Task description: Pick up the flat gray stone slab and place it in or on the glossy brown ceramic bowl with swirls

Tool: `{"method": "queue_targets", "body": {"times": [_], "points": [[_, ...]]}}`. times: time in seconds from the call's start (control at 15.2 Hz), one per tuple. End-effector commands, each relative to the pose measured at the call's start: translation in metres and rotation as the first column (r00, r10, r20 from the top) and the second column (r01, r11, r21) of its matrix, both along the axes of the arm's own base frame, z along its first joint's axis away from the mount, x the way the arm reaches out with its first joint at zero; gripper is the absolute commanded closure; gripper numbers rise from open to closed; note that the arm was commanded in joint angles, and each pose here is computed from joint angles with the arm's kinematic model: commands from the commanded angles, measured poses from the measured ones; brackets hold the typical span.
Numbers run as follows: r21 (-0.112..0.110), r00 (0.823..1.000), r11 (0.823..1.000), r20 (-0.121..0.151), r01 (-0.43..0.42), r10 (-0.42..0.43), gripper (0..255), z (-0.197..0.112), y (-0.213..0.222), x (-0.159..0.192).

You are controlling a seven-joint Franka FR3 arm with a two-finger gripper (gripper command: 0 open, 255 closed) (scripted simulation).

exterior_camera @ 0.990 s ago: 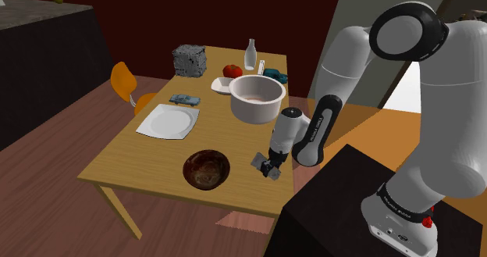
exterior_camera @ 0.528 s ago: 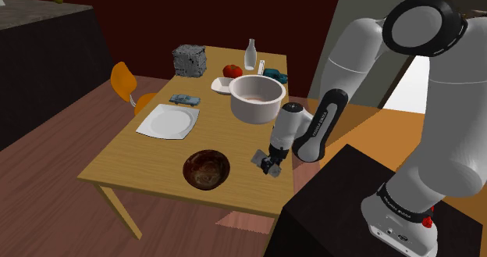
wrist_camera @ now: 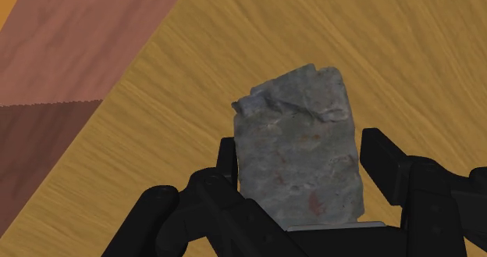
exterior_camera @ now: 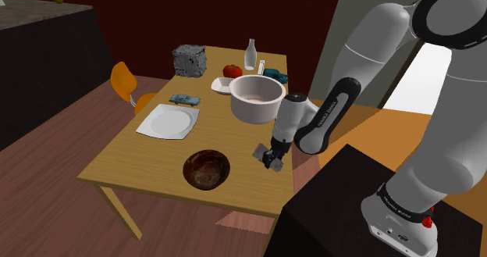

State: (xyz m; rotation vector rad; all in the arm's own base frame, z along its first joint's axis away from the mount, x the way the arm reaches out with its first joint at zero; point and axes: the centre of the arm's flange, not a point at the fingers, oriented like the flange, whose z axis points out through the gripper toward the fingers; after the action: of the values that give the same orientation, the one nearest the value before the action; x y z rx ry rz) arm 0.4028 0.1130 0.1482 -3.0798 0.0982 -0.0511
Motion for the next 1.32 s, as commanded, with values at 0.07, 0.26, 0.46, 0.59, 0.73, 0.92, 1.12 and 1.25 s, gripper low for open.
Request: {"method": "queue_targets", "body": {"times": [0.07, 0.26, 0.46, 0.59, 0.73, 0.92, 1.12, 1.25], "points": [[0.0, 1.0, 1.0, -0.001, 0.0, 0.0, 255, 0.016, 0.0, -0.001], [0.0, 1.0, 1.0, -0.001, 0.0, 0.0, 255, 0.032, 0.0, -0.001], [0.0, 1.0, 1.0, -0.001, 0.0, 0.0, 255, 0.048, 0.0, -0.001], [0.0, 1.0, 1.0, -0.001, 0.0, 0.0, 255, 0.059, 0.0, -0.001], [0.0, 1.0, 1.0, -0.001, 0.0, 0.0, 255, 0.069, 0.0, -0.001], [0.0, 1.0, 1.0, -0.001, 0.0, 0.0, 255, 0.085, 0.0, -0.001], [0.0, 1.0, 1.0, -0.001, 0.0, 0.0, 255, 0.101, 0.0, -0.001], [0.0, 1.0, 1.0, -0.001, 0.0, 0.0, 255, 0.104, 0.012, 0.004]]}}
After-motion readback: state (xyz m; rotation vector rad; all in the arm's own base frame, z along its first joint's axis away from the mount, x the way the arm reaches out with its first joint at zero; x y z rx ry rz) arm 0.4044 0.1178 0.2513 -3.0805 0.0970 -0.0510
